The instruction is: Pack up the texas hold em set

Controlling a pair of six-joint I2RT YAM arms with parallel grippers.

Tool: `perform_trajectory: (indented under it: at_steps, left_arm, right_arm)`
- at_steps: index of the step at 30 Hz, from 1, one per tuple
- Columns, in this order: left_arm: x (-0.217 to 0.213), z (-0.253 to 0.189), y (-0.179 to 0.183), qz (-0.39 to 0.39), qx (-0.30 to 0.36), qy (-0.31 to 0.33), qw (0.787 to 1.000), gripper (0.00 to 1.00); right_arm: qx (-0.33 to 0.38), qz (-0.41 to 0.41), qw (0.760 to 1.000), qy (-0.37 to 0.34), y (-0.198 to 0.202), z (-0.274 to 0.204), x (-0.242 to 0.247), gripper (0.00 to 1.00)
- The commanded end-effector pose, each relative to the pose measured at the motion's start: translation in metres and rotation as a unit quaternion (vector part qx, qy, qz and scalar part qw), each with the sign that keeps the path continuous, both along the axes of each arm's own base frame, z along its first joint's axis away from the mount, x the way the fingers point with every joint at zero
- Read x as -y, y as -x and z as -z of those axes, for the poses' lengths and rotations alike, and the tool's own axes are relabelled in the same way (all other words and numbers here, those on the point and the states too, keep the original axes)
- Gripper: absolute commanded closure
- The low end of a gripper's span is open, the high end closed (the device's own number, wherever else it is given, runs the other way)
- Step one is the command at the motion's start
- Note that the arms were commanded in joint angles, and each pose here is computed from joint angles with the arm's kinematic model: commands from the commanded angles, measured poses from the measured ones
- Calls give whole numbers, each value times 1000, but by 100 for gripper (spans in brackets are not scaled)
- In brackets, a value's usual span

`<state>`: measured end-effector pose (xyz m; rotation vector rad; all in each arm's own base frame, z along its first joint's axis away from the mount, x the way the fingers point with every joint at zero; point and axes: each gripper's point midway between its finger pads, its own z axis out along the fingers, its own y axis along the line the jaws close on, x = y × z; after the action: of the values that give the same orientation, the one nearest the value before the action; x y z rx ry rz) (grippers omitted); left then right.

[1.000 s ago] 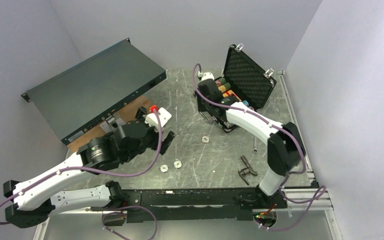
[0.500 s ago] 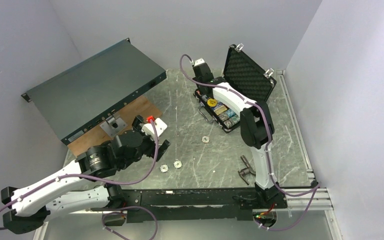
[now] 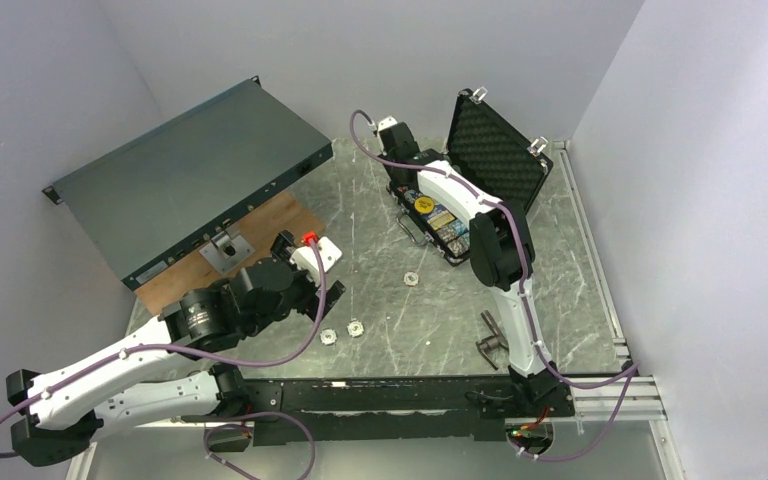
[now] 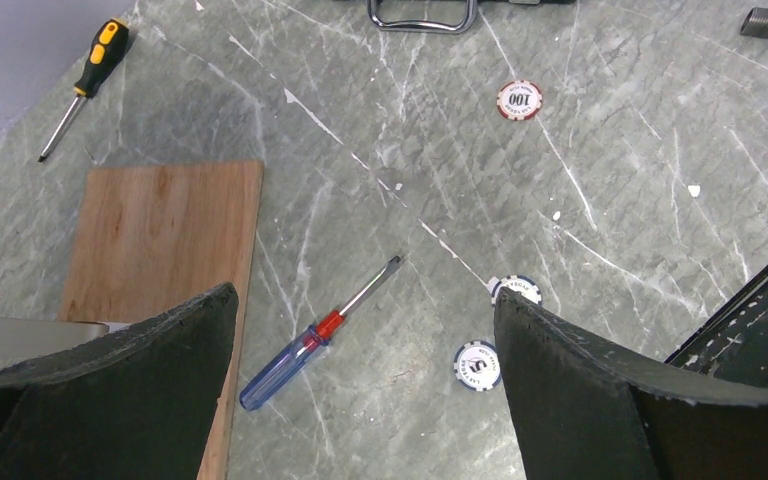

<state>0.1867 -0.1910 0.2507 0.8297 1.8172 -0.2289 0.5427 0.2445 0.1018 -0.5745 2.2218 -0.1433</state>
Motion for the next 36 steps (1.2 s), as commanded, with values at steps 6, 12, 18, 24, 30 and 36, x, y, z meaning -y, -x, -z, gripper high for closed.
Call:
perform_trajectory:
  at_steps: [6, 12, 18, 24, 30, 36]
  left_arm:
    - [8, -5, -4, 10, 0, 18, 1000, 1]
    - [9, -3, -6, 12, -7, 18, 1000, 0]
    - [9, -1, -9, 9, -13, 18, 1000, 1]
    - [11, 1, -11, 11, -18, 19, 1000, 1]
    - [13, 3, -13, 12, -23, 19, 999, 1]
    - [13, 6, -15, 11, -29, 15, 999, 1]
  right_arm:
    - [0, -16, 1000, -1, -5, 3, -5, 100]
    - [-2, -14, 1000, 11, -8, 10, -2, 97]
    - [1, -11, 1000, 5, -9, 6, -3, 77]
    - [7, -5, 1000, 0, -11, 3, -1, 74]
    - [18, 2, 1000, -10, -17, 2, 0, 81]
    - [21, -8, 999, -49, -27, -9, -14, 81]
